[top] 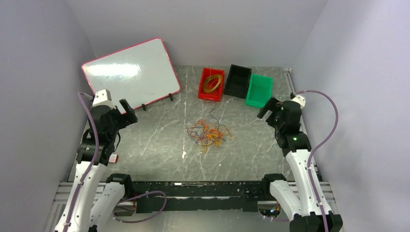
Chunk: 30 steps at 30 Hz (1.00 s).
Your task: Untangle the cables
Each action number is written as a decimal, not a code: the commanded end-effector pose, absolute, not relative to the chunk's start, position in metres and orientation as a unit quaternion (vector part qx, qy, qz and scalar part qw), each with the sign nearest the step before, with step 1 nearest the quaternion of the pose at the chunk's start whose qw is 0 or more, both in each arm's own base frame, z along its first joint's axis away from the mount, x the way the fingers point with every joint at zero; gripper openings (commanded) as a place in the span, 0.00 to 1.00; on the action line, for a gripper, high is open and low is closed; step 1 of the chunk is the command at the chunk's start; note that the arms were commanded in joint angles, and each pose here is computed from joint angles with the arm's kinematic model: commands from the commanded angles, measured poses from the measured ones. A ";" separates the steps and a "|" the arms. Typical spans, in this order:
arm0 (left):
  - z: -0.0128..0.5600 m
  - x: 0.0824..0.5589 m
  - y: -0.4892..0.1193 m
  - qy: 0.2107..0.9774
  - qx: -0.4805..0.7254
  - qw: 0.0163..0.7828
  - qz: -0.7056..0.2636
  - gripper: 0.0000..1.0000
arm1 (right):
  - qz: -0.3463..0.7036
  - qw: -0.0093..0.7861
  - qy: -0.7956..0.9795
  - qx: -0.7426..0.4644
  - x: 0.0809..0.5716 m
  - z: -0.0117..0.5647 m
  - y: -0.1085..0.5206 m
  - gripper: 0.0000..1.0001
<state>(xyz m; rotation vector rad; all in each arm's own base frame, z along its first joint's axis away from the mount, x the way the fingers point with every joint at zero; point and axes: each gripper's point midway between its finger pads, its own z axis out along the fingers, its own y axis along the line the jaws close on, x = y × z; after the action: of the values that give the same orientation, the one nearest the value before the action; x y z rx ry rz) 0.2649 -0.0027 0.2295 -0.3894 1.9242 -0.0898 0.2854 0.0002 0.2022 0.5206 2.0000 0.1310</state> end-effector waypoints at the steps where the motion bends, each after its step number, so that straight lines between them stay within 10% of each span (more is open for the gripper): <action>1: 0.233 0.259 0.006 0.807 -0.178 0.562 -0.020 1.00 | 0.032 0.520 0.820 0.238 0.283 0.208 -0.012 1.00; 30: 0.245 0.258 -0.016 0.788 -0.160 0.588 -0.089 1.00 | 0.109 0.467 0.859 0.178 0.312 0.185 0.027 0.99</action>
<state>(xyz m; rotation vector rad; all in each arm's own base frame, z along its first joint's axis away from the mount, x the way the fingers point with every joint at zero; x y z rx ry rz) 0.2574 -0.0038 0.2408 -0.4406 1.8642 -0.1383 0.3024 0.0166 0.1721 0.5022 2.1177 0.2026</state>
